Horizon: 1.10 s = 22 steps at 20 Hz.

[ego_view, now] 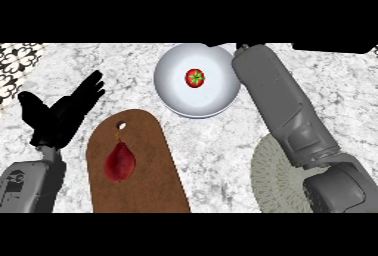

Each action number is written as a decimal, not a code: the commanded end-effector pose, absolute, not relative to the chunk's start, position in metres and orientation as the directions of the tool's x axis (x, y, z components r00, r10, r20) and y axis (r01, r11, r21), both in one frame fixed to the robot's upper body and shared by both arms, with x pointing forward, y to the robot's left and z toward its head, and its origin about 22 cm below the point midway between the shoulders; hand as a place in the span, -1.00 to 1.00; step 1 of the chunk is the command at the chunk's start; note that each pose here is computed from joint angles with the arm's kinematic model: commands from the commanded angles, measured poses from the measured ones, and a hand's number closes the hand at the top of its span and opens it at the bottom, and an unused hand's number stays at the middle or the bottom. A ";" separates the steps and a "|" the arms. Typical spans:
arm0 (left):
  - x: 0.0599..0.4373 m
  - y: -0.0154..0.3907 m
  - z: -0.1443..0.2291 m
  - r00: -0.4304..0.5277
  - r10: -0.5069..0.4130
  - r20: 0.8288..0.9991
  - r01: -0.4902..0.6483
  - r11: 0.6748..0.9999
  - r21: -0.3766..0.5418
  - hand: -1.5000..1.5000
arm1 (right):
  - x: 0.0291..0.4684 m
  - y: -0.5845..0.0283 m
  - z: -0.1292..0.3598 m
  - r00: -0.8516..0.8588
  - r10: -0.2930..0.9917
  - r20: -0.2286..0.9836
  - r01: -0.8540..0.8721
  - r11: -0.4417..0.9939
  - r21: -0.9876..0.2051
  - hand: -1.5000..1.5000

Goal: Pick the tomato from the placemat and place it in the bowl

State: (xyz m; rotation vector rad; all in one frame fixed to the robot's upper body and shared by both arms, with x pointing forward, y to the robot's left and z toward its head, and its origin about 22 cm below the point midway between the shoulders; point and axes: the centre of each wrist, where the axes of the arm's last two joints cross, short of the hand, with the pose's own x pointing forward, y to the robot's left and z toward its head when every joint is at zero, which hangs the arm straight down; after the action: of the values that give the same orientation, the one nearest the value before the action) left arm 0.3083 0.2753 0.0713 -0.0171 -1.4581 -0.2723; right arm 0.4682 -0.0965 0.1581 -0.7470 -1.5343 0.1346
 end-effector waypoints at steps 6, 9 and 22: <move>0.284 0.296 0.055 0.130 -0.169 0.977 0.142 0.978 0.151 0.00 | 0.470 -0.143 0.153 0.017 0.549 0.835 0.429 0.751 -0.502 -1.00; 0.275 0.310 0.055 0.159 -0.168 0.973 0.102 0.983 0.153 0.00 | 0.465 -0.147 0.164 -0.094 0.570 0.816 0.357 0.785 -0.507 -1.00; 0.265 0.323 0.048 0.197 -0.144 0.970 0.039 0.989 0.139 0.00 | 0.388 -0.148 0.150 -0.342 0.291 0.893 0.075 0.956 -0.283 -1.00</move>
State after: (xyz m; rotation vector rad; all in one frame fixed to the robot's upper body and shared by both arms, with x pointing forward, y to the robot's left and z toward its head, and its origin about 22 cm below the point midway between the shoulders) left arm 0.2711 0.3205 0.0508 0.0863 -1.3715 -0.1396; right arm 0.4142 -0.1422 0.1559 -0.4159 -1.8776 0.2476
